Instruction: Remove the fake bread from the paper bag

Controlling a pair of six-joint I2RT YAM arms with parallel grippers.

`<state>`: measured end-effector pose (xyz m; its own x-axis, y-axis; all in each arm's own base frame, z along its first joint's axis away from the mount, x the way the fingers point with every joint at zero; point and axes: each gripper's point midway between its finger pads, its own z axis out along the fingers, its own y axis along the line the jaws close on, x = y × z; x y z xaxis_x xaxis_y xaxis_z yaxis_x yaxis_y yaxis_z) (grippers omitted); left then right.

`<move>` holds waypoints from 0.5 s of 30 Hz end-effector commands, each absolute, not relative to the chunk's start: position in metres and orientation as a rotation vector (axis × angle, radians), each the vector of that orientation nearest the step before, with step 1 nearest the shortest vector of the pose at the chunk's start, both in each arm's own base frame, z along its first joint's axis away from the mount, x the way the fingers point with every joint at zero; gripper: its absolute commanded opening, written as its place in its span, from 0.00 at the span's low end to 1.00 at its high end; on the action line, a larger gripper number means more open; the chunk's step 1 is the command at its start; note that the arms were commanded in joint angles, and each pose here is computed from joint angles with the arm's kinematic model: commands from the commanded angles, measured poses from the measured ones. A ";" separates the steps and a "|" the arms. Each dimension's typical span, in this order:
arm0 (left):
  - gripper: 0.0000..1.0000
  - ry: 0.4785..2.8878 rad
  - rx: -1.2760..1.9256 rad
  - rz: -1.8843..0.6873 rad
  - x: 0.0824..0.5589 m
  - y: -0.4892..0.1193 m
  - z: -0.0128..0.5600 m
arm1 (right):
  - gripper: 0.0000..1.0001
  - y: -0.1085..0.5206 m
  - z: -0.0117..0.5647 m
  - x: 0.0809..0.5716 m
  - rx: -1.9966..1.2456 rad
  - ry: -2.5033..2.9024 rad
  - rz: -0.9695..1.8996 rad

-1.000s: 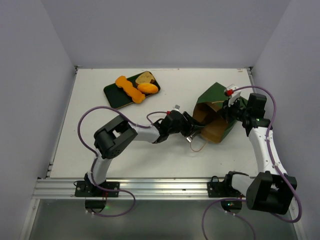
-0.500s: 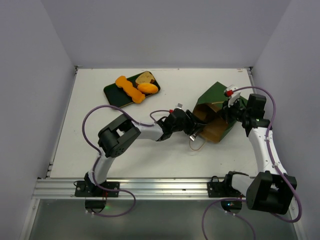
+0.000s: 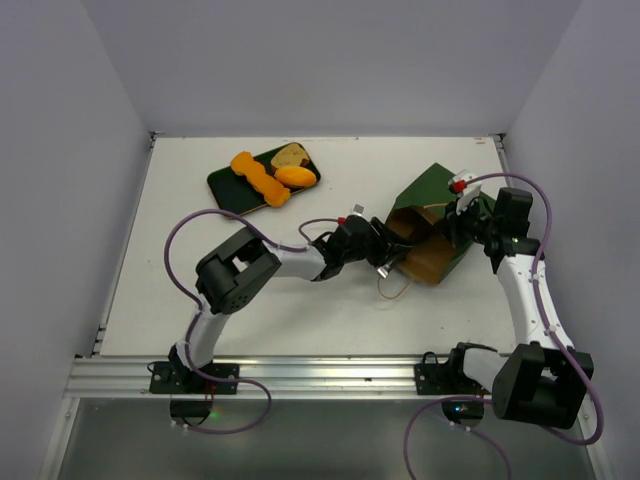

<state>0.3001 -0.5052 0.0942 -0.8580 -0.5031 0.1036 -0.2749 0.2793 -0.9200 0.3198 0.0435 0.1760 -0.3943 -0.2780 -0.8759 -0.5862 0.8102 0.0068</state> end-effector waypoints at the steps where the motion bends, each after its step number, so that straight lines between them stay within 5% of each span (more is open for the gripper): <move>1: 0.52 2.225 -0.703 -1.684 0.317 -0.506 0.121 | 0.00 0.050 0.188 0.320 -0.674 1.932 0.416; 15: 0.50 2.191 -0.683 -1.683 0.312 -0.495 0.126 | 0.00 0.050 0.187 0.320 -0.673 1.938 0.420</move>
<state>0.3029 -0.5003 0.0938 -0.8558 -0.5082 0.0966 -0.2604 0.2618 -0.9294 0.3197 0.0437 0.1760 -0.3944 -0.2778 -0.8760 -0.5866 0.8098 0.0074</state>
